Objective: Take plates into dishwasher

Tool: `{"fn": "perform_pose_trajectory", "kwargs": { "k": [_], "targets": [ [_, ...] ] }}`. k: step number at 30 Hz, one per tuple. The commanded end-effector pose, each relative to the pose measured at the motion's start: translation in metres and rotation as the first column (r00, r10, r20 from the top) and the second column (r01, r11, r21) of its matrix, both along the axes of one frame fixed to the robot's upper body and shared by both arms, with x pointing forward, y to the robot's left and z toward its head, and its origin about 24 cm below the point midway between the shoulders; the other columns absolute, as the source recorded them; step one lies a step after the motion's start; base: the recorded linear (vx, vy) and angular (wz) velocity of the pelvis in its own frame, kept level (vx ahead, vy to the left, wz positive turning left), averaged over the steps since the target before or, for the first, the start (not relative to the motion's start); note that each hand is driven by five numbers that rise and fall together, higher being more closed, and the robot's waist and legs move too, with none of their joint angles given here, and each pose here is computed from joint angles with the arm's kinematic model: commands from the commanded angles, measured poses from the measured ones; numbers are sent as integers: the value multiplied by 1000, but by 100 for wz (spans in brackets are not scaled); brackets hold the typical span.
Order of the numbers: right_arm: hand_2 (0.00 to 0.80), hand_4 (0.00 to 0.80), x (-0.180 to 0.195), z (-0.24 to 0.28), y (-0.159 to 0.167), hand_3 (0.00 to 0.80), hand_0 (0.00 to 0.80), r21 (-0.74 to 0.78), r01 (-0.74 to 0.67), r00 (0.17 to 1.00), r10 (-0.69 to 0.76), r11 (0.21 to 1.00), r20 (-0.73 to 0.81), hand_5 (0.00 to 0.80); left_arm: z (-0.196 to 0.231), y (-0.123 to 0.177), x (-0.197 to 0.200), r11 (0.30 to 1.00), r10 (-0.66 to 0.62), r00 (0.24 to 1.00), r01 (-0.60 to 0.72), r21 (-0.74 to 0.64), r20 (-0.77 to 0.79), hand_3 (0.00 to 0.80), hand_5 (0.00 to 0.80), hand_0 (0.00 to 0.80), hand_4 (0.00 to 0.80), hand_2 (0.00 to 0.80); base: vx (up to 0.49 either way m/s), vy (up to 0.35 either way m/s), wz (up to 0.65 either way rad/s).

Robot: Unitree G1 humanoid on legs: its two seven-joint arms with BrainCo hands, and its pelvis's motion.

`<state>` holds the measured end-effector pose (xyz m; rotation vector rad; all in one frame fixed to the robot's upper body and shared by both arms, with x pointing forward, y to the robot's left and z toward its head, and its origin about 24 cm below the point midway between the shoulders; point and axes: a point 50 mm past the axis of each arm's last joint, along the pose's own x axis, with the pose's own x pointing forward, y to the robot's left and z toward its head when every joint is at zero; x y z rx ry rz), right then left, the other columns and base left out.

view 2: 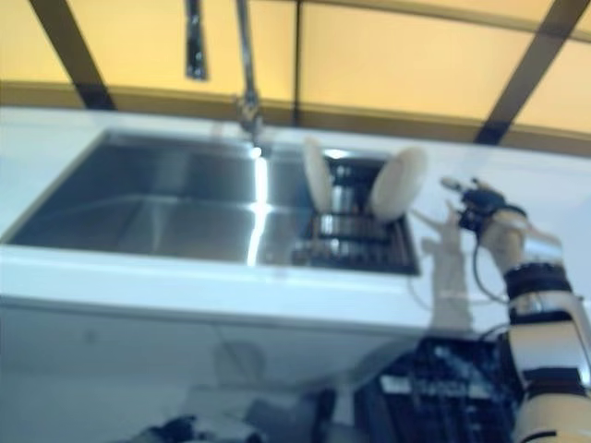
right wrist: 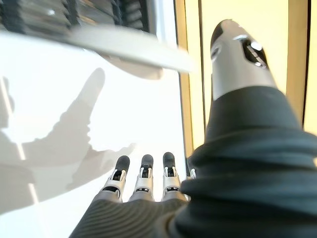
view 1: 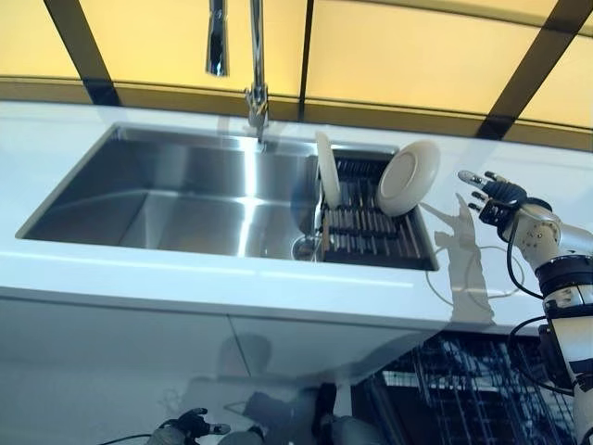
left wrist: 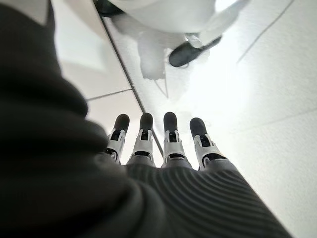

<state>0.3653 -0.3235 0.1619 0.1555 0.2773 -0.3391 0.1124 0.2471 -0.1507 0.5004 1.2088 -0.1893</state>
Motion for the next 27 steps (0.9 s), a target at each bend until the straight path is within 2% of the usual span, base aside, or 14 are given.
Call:
{"fn": "perform_pose_trajectory", "kwargs": {
  "k": [1, 7, 27],
  "targets": [
    [0, 0, 4, 55, -5, 0, 0, -61, 26, 987, -16, 998, 160, 0, 2, -1, 10, 998, -57, 998, 57, -8, -6, 0, 0, 0, 0, 0, 156, -104, 1],
    [0, 0, 2, 46, -6, 0, 0, -62, 39, 989, -29, 997, 148, 0, -1, -9, 3, 998, -58, 998, 58, -35, 3, 0, 0, 0, 0, 0, 97, -48, -1],
    [0, 0, -5, 35, -10, 0, 0, -70, 21, 992, -12, 997, 128, 0, -2, -7, -1, 996, -85, 996, 84, -17, -15, 0, 0, 0, 0, 0, -3, 3, 4]
  ]
}}
